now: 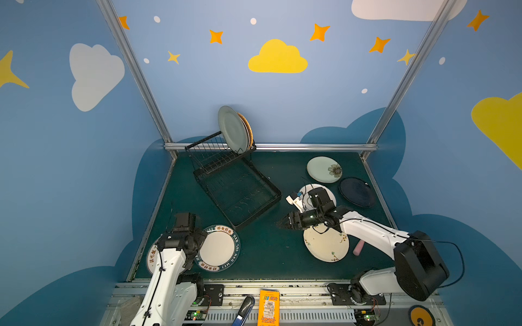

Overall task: Load the plates into the dish rack
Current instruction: 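Lower the left gripper onto the rim of the green-rimmed white plate, then close the left gripper on the green-rimmed white plate's rim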

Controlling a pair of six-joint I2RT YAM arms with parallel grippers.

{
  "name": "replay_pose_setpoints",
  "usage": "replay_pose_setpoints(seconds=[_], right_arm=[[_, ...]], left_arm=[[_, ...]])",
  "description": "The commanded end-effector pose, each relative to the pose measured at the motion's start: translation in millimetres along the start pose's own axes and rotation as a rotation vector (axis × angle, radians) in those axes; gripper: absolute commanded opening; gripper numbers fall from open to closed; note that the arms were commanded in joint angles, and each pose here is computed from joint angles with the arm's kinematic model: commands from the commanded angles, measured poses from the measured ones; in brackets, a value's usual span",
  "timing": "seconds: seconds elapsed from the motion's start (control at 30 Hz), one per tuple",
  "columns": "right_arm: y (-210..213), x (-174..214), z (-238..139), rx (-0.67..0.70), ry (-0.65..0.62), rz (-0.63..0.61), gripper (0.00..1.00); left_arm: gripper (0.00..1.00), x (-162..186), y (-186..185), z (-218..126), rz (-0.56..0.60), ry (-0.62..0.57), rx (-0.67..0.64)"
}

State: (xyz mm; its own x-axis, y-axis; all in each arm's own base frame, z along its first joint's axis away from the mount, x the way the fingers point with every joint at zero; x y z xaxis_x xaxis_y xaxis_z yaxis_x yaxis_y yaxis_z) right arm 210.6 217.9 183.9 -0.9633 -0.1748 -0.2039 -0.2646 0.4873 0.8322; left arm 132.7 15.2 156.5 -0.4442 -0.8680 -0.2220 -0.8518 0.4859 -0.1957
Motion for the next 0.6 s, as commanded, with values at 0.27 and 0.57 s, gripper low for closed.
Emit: replay_pose_setpoints(seconds=[0.27, 0.57], right_arm=[[-0.1, 2.3, -3.5, -0.012, -0.004, -0.016, 0.88], [-0.6, 0.8, -2.6, -0.017, -0.001, -0.013, 0.88]], left_arm=[[1.0, 7.5, 2.8, 14.0, -0.012, 0.039, -0.01], [0.98, 12.4, 1.9, 24.3, -0.022, 0.079, 0.028]])
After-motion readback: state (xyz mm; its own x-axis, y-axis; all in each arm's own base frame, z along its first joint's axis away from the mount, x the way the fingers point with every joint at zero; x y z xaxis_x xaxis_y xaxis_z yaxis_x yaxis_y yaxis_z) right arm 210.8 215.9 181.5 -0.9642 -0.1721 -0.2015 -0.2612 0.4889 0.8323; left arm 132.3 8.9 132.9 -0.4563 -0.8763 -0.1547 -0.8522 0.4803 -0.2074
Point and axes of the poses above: each gripper's point midway between its finger pads, its own z axis out along the fingers, its own y axis along the line the jaws close on, x = y × z, the point moved 9 cm from there along -z, back along the fingers, and after that the axes turned 9 degrees about z, right-handed, at the moved point
